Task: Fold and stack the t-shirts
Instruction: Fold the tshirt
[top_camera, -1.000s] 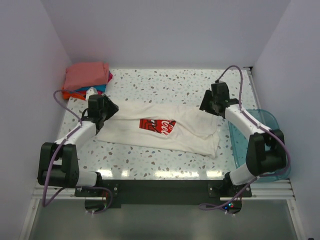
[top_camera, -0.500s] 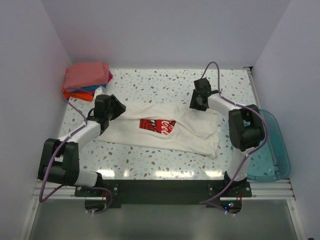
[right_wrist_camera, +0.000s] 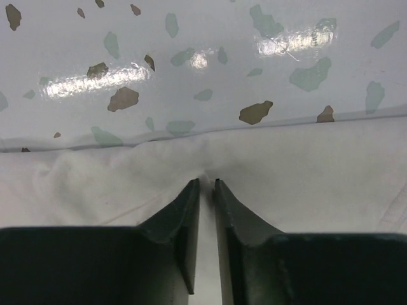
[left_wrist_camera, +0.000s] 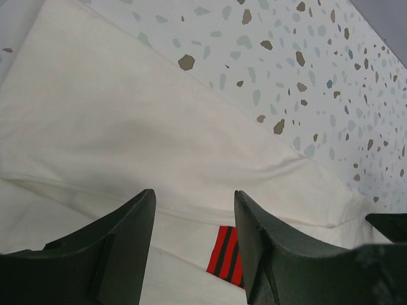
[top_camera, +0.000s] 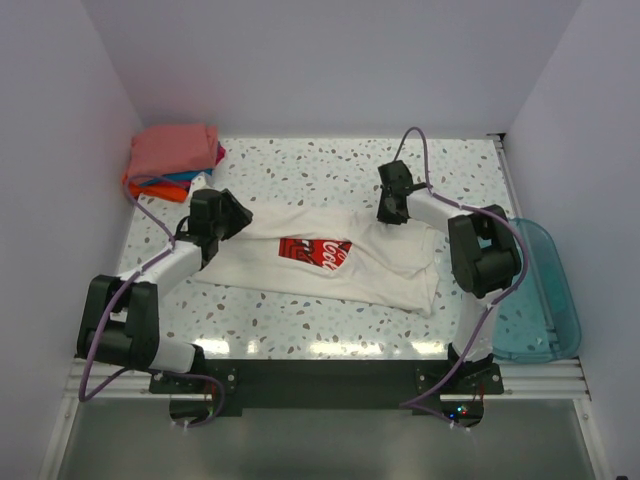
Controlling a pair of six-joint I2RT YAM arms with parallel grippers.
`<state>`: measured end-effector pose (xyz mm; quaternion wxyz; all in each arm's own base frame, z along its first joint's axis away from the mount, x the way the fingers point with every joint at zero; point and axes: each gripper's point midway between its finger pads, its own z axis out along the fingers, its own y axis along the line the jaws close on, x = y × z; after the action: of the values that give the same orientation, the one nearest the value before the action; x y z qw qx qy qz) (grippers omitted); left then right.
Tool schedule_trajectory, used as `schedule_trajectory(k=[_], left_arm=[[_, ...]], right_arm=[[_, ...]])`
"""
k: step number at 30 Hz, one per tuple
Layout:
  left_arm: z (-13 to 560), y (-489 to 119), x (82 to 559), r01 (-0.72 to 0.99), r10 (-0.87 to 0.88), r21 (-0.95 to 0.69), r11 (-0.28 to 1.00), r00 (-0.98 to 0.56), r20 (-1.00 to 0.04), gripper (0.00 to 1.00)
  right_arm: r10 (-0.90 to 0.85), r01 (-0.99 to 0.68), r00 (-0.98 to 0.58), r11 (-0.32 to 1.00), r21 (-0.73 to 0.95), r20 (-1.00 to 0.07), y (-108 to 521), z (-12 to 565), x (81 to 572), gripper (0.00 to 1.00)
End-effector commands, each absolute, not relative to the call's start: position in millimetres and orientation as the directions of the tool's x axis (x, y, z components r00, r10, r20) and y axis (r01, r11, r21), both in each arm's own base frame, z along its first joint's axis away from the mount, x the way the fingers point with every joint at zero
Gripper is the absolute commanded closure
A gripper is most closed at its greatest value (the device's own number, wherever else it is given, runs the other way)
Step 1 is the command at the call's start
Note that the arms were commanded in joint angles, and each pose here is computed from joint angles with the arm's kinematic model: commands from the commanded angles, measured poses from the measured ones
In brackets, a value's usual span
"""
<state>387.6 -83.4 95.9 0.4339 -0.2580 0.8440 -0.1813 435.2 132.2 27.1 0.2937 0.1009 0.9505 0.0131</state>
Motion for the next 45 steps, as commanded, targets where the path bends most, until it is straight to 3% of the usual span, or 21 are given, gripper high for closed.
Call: schedule_trajectory(k=[1, 5, 12, 20, 33, 37, 42, 45], left_arm=[[108.2, -88.1, 396.6, -0.24, -0.594, -0.551, 0.799, -0.458, -0.662, 0.43], [108.2, -88.1, 396.6, -0.24, -0.594, -0.551, 0.799, -0.458, -0.662, 0.43], [109.5, -85.9, 395.1, -0.248, -0.596, -0.548, 0.799, -0.452, -0.664, 0.43], [110.6, -84.2, 390.9, -0.253, -0.598, -0.548, 0.797, -0.447, -0.665, 0.43], [112.5, -83.6, 380.9, -0.234, -0.588, -0.547, 0.804, -0.447, -0.674, 0.43], [111.2, -84.0, 380.0, -0.232, -0.587, -0.546, 0.805, -0.45, -0.673, 0.42], [111.8, -83.9, 380.4, -0.23, -0.584, -0.545, 0.806, -0.45, -0.675, 0.42], [112.0, -83.3, 380.6, -0.231, -0.581, -0.54, 0.809, -0.451, -0.678, 0.42]], right_arm=[[0.211, 0.202, -0.759, 0.976, 0.085, -0.616, 132.3, 43.9, 451.7, 0.84], [0.212, 0.199, -0.748, 0.976, 0.093, -0.629, 131.5, 57.8, 449.7, 1.0], [0.225, 0.164, -0.72, 0.974, 0.154, -0.657, 139.5, 91.6, 433.9, 1.0], [0.194, 0.076, -0.711, 0.977, 0.201, -0.676, 168.4, 113.6, 382.4, 1.0], [0.016, -0.071, -0.683, 0.994, 0.089, -0.73, 222.6, 84.3, 273.5, 1.0], [-0.018, -0.085, -0.674, 0.995, 0.052, -0.738, 220.6, 84.9, 265.1, 0.87], [-0.018, -0.1, -0.646, 0.993, 0.061, -0.763, 219.6, 106.6, 262.9, 0.84], [-0.02, -0.099, -0.643, 0.993, 0.058, -0.765, 217.1, 116.4, 262.0, 0.73]])
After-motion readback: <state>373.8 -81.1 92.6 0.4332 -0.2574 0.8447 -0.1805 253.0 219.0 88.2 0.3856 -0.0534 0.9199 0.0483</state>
